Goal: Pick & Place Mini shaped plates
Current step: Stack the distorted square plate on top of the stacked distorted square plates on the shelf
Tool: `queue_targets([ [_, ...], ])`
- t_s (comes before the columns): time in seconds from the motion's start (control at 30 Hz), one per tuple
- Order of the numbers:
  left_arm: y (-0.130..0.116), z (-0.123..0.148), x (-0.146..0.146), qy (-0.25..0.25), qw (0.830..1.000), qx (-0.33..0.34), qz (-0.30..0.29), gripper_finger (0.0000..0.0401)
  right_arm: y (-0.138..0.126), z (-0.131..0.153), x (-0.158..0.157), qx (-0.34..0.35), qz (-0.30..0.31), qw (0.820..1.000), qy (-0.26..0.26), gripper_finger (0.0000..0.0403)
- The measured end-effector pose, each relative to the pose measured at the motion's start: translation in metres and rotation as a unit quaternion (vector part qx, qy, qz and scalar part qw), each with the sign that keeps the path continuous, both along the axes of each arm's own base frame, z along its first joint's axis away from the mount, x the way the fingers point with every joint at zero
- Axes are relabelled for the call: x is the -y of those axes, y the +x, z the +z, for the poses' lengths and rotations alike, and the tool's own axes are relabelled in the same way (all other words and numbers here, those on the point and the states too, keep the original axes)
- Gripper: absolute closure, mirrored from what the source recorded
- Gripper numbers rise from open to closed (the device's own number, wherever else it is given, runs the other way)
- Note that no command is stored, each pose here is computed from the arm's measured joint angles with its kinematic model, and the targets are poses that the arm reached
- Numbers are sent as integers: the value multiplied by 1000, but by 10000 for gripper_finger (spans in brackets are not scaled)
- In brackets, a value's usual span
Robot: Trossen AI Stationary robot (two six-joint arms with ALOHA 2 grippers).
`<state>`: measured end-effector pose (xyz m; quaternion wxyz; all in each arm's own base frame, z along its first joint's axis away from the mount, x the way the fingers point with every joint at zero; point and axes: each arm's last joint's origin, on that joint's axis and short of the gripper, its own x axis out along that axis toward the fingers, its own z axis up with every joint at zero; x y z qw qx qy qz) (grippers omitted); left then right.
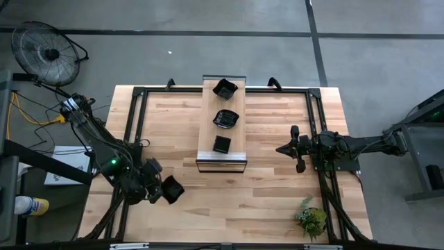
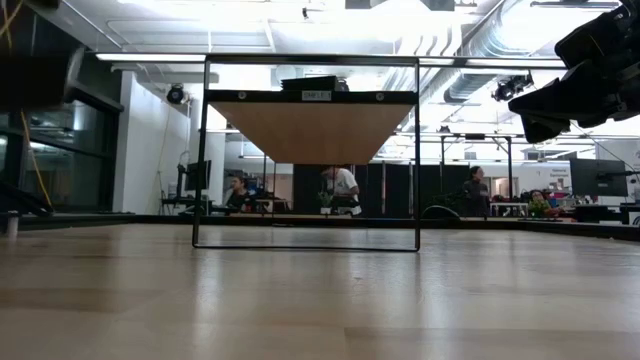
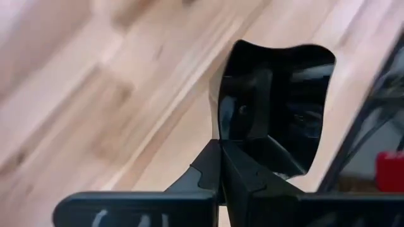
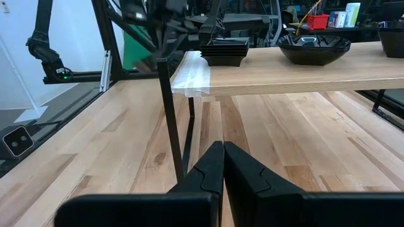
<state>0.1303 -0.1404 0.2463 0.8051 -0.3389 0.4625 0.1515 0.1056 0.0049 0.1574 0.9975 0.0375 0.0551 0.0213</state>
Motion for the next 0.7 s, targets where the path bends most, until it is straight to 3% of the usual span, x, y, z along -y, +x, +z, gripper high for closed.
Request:
queue_targets([
  [0.27,12,50,-11,64,990,111,62,401,0,0,0,0,0,1000,0,398],
  [0.7,55,123,-82,165,976,141,24,401,0,0,0,0,0,1000,0,398],
])
